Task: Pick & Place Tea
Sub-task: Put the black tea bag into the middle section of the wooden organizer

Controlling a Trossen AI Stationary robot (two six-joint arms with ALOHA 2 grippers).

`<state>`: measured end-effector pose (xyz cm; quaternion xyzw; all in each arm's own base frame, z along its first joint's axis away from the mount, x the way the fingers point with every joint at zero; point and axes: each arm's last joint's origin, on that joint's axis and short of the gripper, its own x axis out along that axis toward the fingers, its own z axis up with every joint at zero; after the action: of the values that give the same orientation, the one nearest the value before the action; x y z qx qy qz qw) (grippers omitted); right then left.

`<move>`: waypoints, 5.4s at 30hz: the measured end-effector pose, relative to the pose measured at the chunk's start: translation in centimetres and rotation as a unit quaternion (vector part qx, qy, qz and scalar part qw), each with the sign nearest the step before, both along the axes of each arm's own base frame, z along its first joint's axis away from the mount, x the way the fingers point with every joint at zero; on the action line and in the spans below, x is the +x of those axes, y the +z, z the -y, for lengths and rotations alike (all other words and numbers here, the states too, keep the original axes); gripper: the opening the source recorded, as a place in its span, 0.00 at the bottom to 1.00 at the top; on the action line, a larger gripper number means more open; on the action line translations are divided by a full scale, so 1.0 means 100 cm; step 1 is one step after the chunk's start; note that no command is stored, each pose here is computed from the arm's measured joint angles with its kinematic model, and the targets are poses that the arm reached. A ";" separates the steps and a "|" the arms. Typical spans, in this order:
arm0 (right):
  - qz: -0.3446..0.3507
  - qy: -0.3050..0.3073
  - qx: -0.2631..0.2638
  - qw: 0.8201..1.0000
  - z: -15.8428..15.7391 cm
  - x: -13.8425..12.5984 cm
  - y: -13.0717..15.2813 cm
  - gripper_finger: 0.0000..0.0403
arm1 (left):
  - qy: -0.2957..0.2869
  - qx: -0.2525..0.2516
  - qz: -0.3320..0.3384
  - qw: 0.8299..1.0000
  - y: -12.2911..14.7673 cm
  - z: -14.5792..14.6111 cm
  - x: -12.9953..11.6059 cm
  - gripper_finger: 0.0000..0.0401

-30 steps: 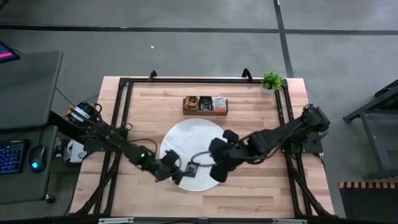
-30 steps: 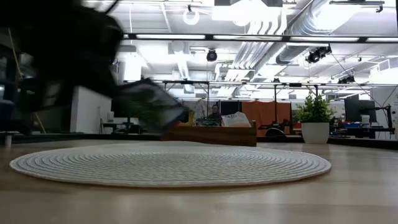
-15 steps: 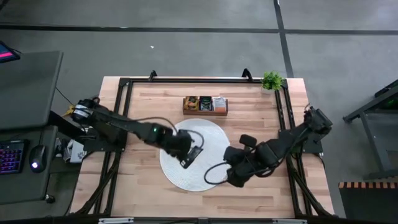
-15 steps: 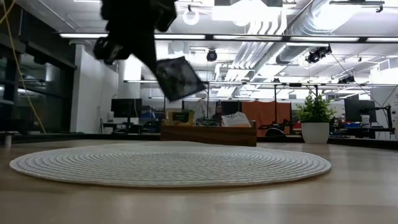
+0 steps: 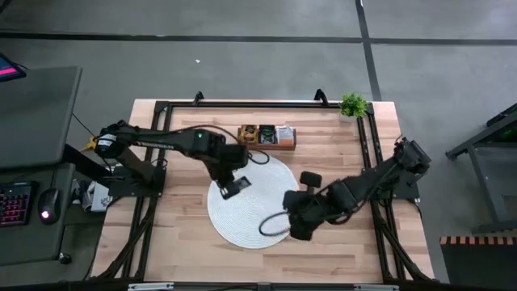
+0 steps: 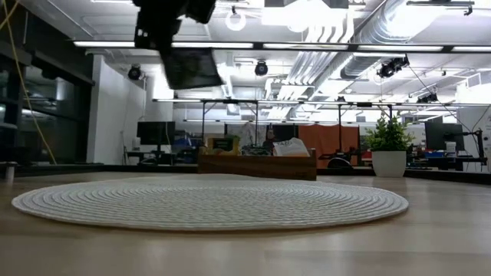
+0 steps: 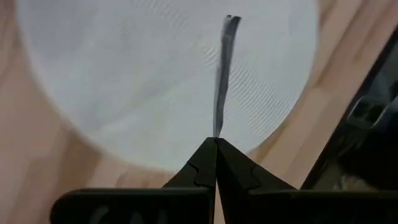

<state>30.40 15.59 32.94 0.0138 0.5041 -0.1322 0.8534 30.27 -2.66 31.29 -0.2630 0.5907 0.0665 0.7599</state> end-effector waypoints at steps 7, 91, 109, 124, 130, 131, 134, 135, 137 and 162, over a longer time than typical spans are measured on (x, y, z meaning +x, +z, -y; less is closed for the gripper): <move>0.068 0.019 0.041 0.997 0.032 0.035 0.008 0.03 | -0.051 0.013 -0.072 0.996 0.004 -0.015 -0.017 0.00; 0.338 0.131 0.164 0.918 0.103 0.097 -0.076 0.38 | -0.169 0.070 -0.082 0.980 0.025 0.032 0.005 0.00; 0.362 0.122 0.159 0.911 0.106 0.102 -0.076 0.38 | -0.169 0.074 -0.079 0.980 0.025 0.032 0.006 0.00; 0.358 0.122 0.162 0.911 0.106 0.102 -0.076 0.38 | -0.157 0.098 -0.039 0.982 0.043 0.028 0.009 0.00; 0.357 0.115 0.158 0.913 0.107 0.102 -0.077 0.36 | -0.157 0.106 -0.064 0.980 0.046 0.026 0.003 0.00; 0.358 0.115 0.158 0.913 0.107 0.102 -0.077 0.35 | -0.159 0.107 -0.067 0.979 0.045 0.027 0.003 0.00; 0.358 0.115 0.158 0.913 0.107 0.102 -0.077 0.30 | -0.160 0.106 -0.070 0.979 0.044 0.028 0.004 0.00; 0.358 0.115 0.158 0.913 0.107 0.102 -0.077 0.28 | -0.160 0.105 -0.070 0.979 0.044 0.028 0.004 0.00; 0.361 0.116 0.157 0.912 0.107 0.102 -0.076 0.23 | -0.160 0.105 -0.071 0.979 0.044 0.028 0.004 0.00; 0.367 0.095 0.115 0.918 0.111 0.096 -0.066 0.01 | -0.156 0.122 -0.068 0.978 0.044 0.027 0.005 0.09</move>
<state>40.01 4.52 26.33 0.1116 0.1659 0.0234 0.9795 30.73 -5.33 35.74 -0.0683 0.6619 0.0362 0.7456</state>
